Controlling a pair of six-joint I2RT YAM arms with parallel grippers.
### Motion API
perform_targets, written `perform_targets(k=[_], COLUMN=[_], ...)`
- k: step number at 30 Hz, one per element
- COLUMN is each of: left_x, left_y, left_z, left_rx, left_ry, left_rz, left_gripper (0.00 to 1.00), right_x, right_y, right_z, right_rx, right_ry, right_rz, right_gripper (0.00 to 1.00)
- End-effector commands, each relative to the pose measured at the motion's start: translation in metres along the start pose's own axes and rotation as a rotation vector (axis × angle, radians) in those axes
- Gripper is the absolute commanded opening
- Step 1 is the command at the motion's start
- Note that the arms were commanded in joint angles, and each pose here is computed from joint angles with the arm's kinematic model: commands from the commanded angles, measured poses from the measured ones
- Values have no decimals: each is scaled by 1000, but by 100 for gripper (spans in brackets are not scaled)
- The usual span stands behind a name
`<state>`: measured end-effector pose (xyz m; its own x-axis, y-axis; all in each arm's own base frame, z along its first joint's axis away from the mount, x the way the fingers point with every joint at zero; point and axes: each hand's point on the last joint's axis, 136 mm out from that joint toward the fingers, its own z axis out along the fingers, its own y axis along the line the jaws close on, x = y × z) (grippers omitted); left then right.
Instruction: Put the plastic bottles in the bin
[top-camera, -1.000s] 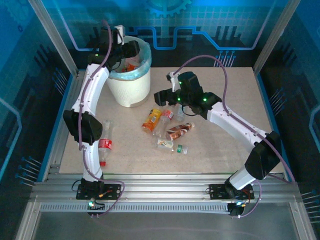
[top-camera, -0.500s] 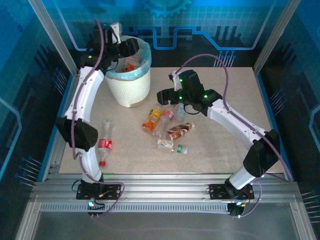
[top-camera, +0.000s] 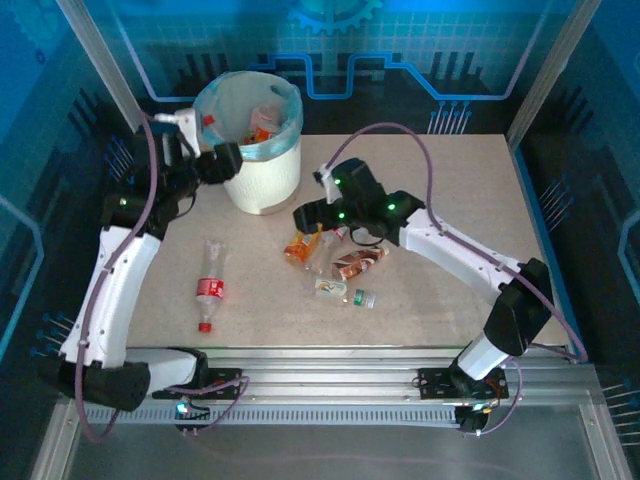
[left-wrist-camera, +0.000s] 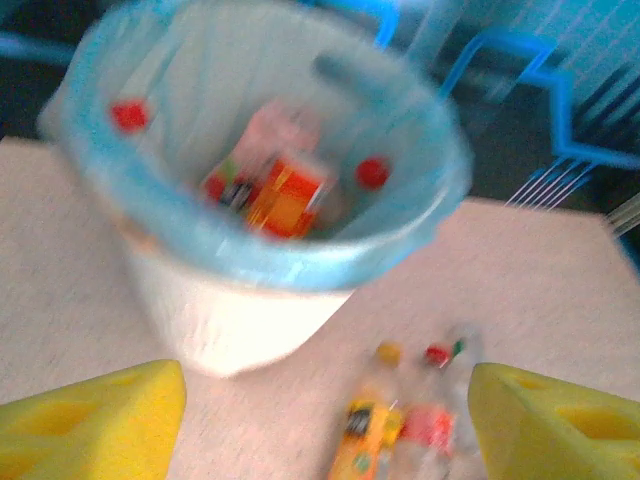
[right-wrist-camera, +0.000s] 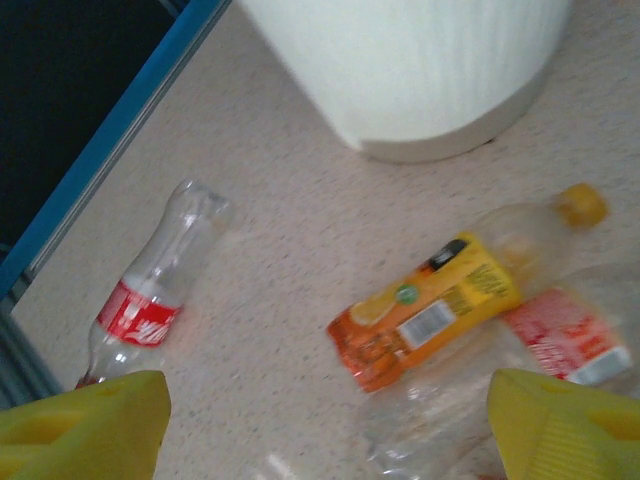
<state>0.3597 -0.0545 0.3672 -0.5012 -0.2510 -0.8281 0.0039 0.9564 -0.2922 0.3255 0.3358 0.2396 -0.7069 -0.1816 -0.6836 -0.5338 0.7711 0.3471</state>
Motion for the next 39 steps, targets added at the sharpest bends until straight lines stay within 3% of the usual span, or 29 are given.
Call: perform_targets(k=[1,6,10,22,32,39], left_x=[72,149,184,240,280,291], left_y=[47,88,117,145,160,170], left_z=[5,23,43,83,96,100], left_rx=[-194,-320,-392,-401,-420,-438], left_ry=[216,468,580,788,924,975], left_rz=[24,-29,-109,-129,-126,-117], left_gripper=[77,80,80,81,80,70], right_x=[18,29,33,54,55,58], right_y=[10,31,40,40,39,36], right_z=[18,28,23,17,21,27], right_rx=[8,-13,-1,17,26,38], right_ry=[56,85,85,105,108,122], right_rz=[-9,-23,-51,-55,-67,-70], right_gripper=[84,84,84,85,86,86])
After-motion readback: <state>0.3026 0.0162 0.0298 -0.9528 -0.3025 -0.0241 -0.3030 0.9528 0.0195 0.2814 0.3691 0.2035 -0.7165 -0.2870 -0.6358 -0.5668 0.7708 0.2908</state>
